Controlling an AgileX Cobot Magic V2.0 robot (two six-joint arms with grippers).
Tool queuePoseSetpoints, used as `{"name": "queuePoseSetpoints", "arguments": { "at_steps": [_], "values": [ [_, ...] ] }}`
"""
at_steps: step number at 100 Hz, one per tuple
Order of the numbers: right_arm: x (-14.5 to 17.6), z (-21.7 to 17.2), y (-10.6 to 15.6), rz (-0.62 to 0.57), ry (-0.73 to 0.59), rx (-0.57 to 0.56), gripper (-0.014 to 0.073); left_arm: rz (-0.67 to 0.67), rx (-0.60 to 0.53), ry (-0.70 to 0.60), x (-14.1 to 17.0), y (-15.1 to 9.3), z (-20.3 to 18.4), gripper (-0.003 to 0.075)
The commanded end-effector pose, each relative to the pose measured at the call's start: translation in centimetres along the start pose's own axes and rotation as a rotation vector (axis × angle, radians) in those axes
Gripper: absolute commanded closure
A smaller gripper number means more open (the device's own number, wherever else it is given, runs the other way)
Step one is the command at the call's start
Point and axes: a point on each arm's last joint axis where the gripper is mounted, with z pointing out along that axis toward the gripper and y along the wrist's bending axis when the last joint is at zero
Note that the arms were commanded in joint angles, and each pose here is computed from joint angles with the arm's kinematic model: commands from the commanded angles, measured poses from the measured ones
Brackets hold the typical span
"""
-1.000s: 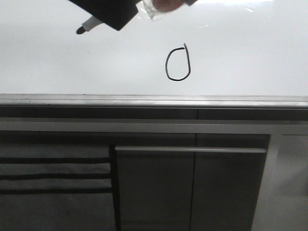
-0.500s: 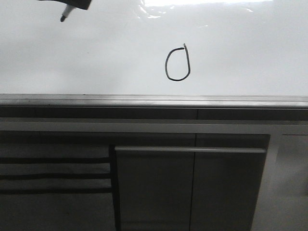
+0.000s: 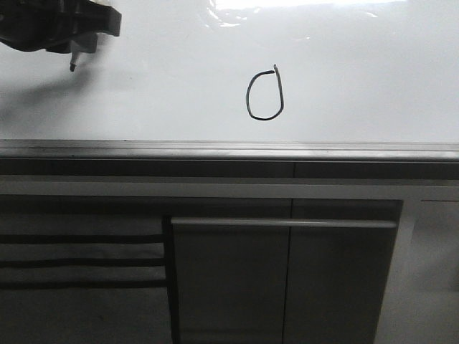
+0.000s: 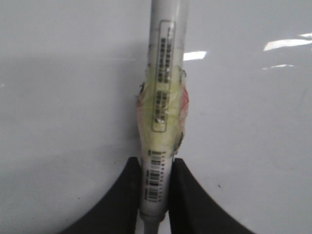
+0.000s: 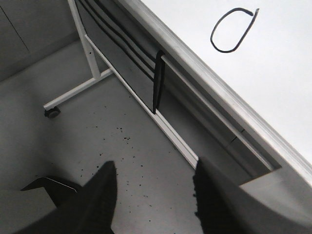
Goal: Write number 0 on whiteboard
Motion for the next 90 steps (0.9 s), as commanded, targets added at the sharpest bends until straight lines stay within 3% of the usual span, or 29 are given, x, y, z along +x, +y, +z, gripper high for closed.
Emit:
{"name": "queuePoseSetpoints", "arguments": {
  "at_steps": [1,72,90],
  "values": [
    [-1.0,-0.8,-0.2,0.014,-0.082,0.043,0.0269,-0.026,-0.054,-0.109,-2.2,0.6,0.2,0.0740],
    [-1.0,-0.7,-0.2,0.015,-0.080,0.039,0.0269,0.002,-0.049,-0.080,-1.7,0.4,1.3,0.0735],
    [-1.0,-0.7,-0.2,0.015,-0.080,0.038,0.0269,0.011,-0.047,-0.082,-1.7,0.4,1.3,0.0622]
  ]
}}
